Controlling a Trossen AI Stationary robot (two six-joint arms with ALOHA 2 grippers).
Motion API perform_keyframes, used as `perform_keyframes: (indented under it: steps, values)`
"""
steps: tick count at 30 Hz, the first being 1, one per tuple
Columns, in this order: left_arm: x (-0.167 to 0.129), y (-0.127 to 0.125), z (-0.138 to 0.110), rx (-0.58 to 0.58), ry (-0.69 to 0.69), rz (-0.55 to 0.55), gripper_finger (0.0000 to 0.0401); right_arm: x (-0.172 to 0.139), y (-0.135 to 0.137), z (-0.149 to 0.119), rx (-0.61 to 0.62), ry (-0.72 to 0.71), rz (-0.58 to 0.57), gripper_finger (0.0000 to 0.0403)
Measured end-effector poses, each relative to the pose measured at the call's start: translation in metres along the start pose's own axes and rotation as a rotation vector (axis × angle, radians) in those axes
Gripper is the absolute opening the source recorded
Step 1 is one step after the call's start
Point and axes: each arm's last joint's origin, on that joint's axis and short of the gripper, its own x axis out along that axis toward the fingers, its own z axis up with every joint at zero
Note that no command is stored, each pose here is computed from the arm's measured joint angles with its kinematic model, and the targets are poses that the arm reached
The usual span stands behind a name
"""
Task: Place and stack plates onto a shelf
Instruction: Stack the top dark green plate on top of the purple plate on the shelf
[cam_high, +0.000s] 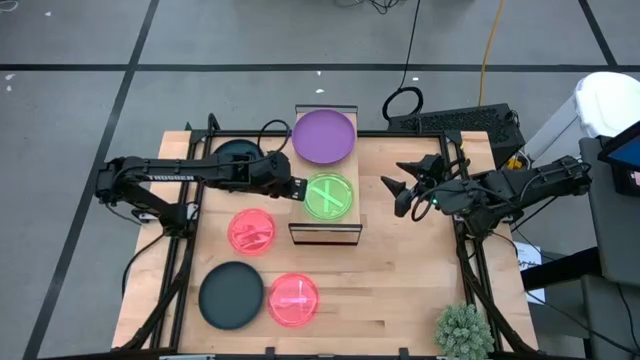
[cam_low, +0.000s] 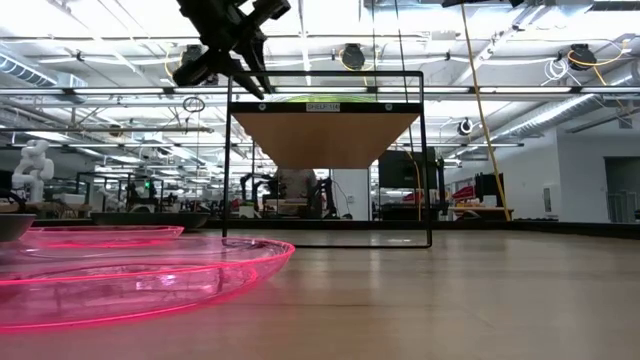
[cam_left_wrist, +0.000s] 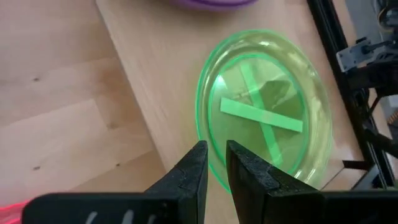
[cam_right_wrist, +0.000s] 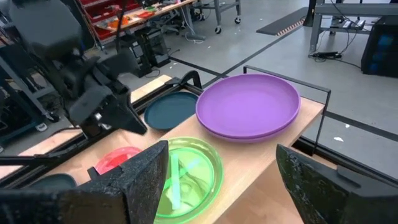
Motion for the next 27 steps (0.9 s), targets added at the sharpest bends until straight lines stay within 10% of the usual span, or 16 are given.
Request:
perform_keyframes:
  steps: [27]
  values:
    - [-0.036,0.042,0.002,0.175,0.260,0.137,0.0063,-0.001,0.003,-0.007,0.112,0.160,0.139,0.0276]
